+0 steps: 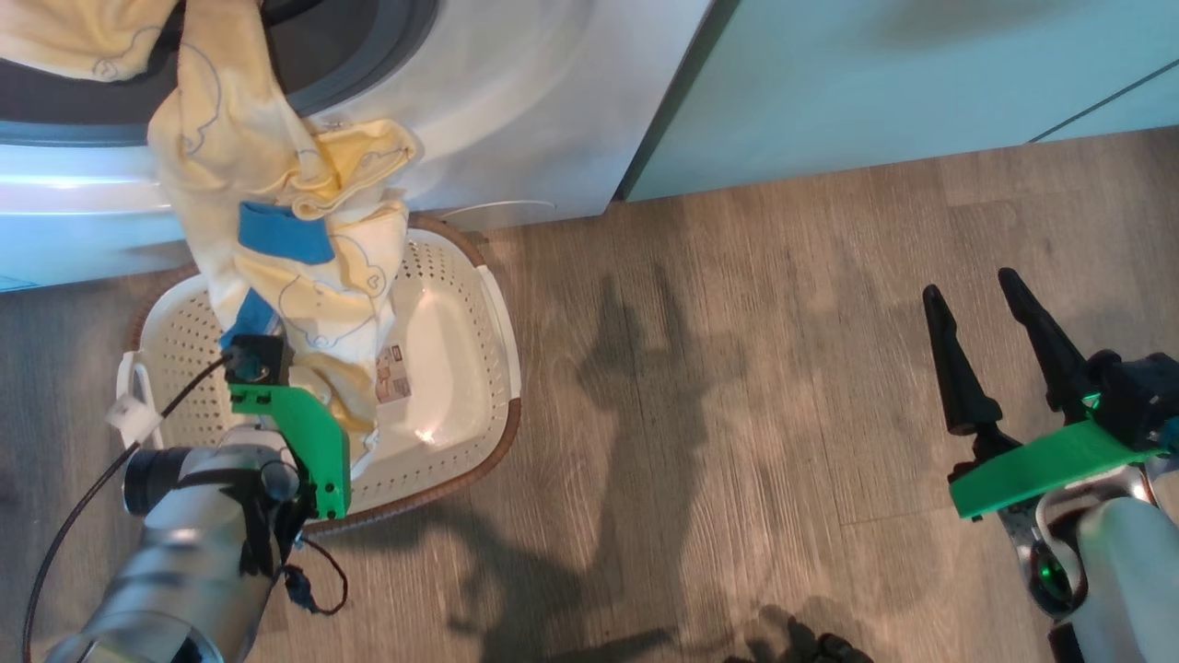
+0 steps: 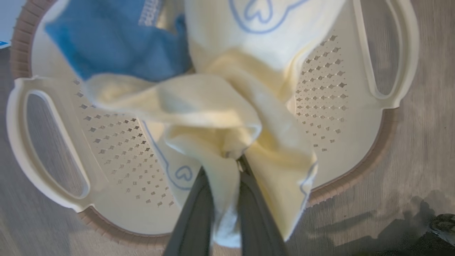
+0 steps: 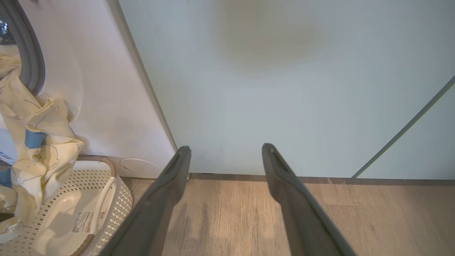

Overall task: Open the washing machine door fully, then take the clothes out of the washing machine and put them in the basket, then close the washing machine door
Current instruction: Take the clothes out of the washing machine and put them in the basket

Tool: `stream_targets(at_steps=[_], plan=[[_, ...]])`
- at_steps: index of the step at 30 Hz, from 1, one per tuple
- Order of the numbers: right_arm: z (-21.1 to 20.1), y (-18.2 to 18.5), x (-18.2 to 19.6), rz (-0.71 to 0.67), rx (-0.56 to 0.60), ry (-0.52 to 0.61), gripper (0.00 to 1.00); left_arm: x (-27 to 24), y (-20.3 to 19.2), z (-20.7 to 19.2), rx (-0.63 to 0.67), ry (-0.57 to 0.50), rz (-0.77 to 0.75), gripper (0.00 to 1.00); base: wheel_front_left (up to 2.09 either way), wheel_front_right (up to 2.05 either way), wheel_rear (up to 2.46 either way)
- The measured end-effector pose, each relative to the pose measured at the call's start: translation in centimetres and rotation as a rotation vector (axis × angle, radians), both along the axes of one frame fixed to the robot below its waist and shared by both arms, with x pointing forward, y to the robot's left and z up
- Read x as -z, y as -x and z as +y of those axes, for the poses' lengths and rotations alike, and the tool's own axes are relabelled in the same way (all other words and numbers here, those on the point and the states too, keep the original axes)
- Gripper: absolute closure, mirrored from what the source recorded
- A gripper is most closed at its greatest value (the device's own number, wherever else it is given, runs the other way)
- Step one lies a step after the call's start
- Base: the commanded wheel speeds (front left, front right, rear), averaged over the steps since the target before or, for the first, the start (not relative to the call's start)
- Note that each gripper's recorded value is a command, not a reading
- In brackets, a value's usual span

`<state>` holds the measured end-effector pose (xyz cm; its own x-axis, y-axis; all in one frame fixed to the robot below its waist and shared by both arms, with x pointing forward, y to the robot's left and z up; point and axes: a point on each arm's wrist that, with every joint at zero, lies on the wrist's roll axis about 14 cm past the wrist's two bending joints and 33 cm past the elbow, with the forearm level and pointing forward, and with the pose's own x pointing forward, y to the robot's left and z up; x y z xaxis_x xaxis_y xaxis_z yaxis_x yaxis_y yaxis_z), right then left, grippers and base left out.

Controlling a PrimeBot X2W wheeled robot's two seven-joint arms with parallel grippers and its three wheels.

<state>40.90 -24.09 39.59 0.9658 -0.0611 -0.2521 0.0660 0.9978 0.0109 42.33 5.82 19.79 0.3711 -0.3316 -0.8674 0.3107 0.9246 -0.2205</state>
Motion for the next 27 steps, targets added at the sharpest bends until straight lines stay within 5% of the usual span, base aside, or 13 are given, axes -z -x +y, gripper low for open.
stream_targets(at_steps=[2,3,4,27], plan=[[-0.1,0.0,-0.2,-0.006,0.003,0.0,0.0,-0.2,-0.1,0.0,-0.006,0.002,-0.006,0.64,0.0,0.0,0.0],[-0.2,0.0,-0.4,-0.01,0.005,0.0,0.0,-0.5,-0.2,0.0,-0.01,0.006,-0.021,0.19,0.0,0.0,0.0],[-0.2,0.0,-0.5,-0.015,0.006,0.0,0.0,-0.8,-0.4,-0.1,-0.013,0.01,-0.034,0.0,0.0,0.0,0.0],[1.8,2.5,-4.8,-0.129,-0.035,-0.044,0.0,-15.3,-6.6,5.0,-0.322,0.144,-0.571,0.0,0.0,0.0,0.0]])
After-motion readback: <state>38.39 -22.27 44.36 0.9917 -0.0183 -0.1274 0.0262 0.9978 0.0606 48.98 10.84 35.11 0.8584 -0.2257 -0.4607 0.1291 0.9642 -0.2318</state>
